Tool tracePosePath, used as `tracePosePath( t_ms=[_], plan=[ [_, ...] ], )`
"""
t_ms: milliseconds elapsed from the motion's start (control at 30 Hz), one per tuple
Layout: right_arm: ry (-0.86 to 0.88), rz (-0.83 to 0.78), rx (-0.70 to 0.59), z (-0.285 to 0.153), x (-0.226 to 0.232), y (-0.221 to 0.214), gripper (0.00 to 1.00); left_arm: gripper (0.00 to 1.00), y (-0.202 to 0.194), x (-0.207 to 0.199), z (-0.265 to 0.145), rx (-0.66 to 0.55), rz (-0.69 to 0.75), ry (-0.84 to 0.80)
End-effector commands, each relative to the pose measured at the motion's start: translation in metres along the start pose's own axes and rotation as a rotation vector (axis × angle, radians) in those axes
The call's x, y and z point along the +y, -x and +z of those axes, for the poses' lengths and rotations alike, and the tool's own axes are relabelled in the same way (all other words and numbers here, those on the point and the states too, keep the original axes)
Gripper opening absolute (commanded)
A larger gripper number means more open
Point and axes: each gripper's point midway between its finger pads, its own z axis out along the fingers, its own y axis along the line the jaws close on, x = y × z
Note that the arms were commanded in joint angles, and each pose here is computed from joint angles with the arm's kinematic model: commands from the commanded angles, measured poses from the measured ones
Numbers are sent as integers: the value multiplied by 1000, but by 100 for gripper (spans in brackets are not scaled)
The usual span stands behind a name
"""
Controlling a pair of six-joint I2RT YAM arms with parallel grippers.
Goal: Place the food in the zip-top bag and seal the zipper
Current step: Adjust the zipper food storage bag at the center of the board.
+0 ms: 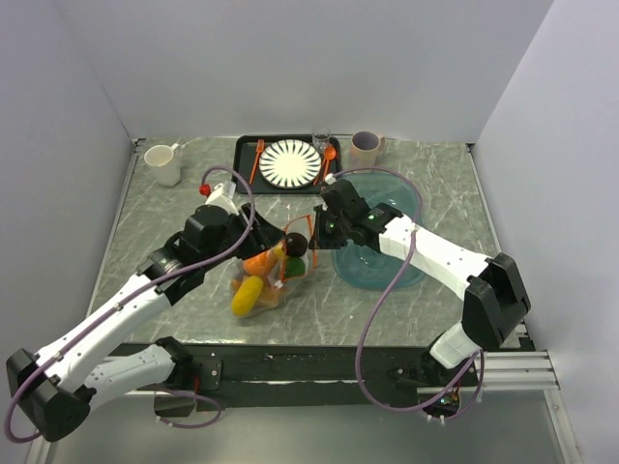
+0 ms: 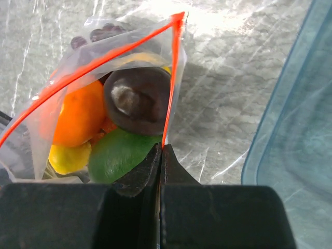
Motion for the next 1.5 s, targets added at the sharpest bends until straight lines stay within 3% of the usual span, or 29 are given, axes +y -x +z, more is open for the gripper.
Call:
tracePosePath(
  t_ms=[0,33,167,500,833,1467],
  plan=[
    [23,37,-85,-8,3,16,0,62,21,-21,-32,-107,-65,-101],
    [17,45,-84,-7,1,15,0,67,19,-14,-35,-118,-89,-86],
    [13,61,-95,-8,-2,13,0,67,14,11,-52,-157,-188,-32],
    [-5,87,-137,-14,-9,14,0,54,-32,30,-50,-73,-459,-102],
    [-20,87,-133,-14,-10,14,0,51,-80,23,-34,32,-499,-43],
    [-5,87,-143,-22,-9,13,0,52,-105,16,-18,39,-607,-41]
  ],
)
